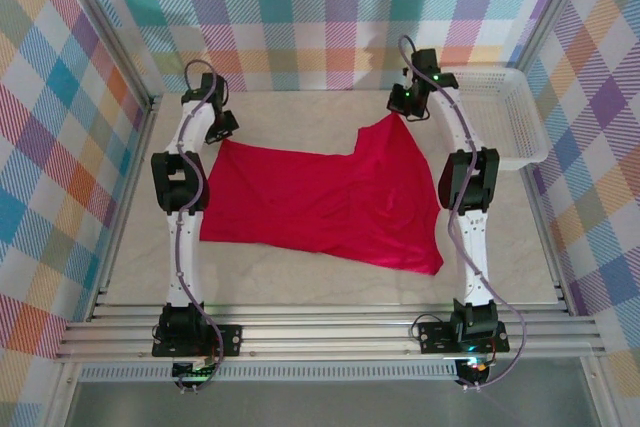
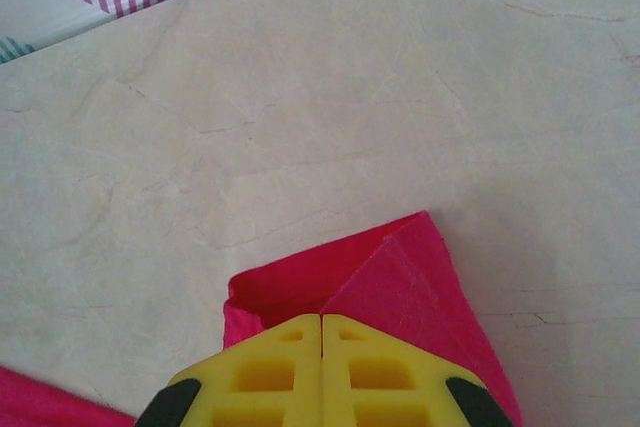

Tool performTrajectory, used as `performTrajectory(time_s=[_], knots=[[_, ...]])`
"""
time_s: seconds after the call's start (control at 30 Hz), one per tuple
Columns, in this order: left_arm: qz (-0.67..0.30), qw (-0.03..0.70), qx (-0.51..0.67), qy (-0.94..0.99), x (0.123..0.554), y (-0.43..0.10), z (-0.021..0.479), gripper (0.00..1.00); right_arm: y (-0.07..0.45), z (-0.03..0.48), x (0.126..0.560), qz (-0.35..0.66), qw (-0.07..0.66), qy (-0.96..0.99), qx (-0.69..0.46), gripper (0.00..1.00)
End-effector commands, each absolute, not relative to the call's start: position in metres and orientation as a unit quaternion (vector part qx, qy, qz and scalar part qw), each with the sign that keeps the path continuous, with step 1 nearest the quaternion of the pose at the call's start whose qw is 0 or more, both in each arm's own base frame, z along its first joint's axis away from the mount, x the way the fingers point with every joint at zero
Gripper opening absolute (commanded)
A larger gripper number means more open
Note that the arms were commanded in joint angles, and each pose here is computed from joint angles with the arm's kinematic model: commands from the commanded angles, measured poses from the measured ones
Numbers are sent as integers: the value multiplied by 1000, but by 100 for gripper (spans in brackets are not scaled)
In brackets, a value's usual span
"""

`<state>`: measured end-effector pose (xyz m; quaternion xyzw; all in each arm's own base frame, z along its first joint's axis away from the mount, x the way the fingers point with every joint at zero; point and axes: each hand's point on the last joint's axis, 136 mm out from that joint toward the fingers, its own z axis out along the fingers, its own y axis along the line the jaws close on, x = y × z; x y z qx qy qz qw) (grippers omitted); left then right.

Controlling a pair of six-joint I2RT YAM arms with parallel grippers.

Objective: Fold the inside-out t-shirt

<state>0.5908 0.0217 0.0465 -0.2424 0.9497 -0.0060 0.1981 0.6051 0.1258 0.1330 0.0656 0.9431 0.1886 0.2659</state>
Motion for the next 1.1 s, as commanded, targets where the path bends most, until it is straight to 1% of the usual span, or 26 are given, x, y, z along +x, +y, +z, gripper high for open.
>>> performTrajectory(time_s=[0.0, 0.1, 0.23, 0.47, 0.67, 0.87, 1.07], knots=[[0, 261, -252, 932, 588, 43, 134, 0, 130, 213, 590, 222, 315, 922, 31, 0], [10, 256, -252, 933, 576, 45, 146, 0, 135, 217, 567, 242, 301, 922, 23, 0], [20, 237, -257, 937, 555, 46, 148, 0, 136, 220, 527, 264, 302, 916, 20, 0], [22, 226, -278, 934, 511, 46, 144, 0, 143, 202, 450, 309, 271, 911, 23, 0], [64, 217, -285, 932, 469, 58, 140, 0, 147, 189, 391, 326, 249, 912, 21, 0], [79, 197, -292, 933, 446, 64, 129, 0, 143, 167, 347, 317, 225, 921, 29, 0], [98, 183, -300, 931, 430, 70, 120, 0, 136, 151, 317, 309, 210, 927, 42, 0]])
